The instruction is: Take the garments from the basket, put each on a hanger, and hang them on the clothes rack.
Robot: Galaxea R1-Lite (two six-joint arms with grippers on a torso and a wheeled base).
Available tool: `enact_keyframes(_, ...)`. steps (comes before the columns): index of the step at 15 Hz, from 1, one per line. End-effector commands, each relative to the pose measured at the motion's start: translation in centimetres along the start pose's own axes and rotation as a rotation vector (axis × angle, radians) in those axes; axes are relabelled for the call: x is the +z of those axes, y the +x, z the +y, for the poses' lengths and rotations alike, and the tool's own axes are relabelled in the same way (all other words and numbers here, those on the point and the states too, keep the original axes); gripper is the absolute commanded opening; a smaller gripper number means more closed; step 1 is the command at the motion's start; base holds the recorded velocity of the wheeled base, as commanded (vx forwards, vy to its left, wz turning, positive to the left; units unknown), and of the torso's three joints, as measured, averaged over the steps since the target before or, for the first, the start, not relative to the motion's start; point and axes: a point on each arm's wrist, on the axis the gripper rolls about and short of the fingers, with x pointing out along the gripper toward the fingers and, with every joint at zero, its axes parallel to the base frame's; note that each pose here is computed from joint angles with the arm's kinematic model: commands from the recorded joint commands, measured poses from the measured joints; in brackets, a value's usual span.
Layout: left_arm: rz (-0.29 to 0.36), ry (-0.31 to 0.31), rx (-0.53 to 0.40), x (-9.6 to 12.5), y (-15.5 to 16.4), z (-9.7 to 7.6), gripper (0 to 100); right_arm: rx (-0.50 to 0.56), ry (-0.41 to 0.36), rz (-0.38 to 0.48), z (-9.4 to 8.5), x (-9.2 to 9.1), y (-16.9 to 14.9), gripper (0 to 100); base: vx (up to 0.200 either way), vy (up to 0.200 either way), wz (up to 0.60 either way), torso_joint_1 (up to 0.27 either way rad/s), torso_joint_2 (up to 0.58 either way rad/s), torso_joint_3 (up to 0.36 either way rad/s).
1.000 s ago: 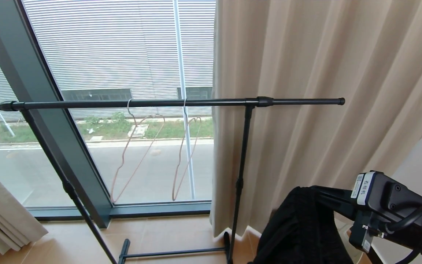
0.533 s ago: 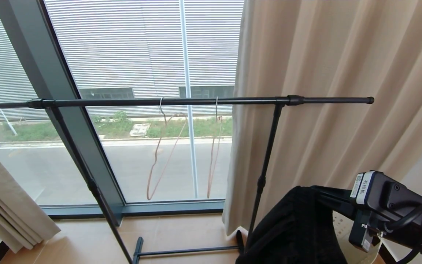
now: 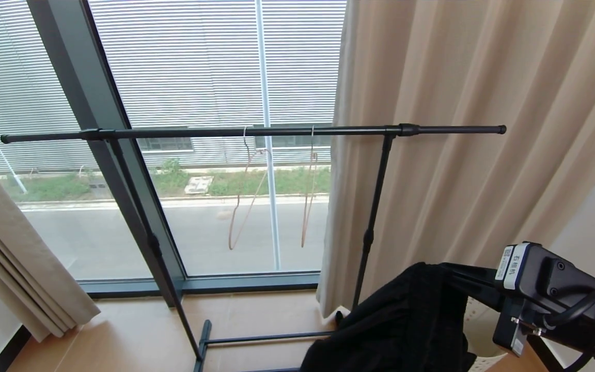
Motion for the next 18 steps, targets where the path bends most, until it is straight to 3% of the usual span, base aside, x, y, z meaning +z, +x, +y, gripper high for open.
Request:
enact_keyframes(1,0.0,0.0,0.0,0.0,0.0,0.0,100,0.001,-0.001,-0.002,0.0,0.01,0.05,0,-0.2,0.2,0.0,0.007,0.01,0.007)
enact_keyframes(4,0.0,0.0,0.0,0.0,0.0,0.0,100,0.0,-0.001,-0.001,0.0,0.01,0.01,0,-0.2,0.2,0.0,0.012,0.01,-0.002)
enact_keyframes(7,-0.002,0.0,0.0,0.01,0.0,0.0,100,0.002,-0.001,-0.001,0.01,0.0,0.05,0,-0.2,0.0,0.0,-0.004,0.0,0.002)
enact_keyframes(18,-0.002,0.011,0.003,0.01,0.0,0.01,100,0.004,-0.005,-0.01,0.16,0.02,-0.23,0,0.0,0.0,0.0,0.0,0.0,0.0)
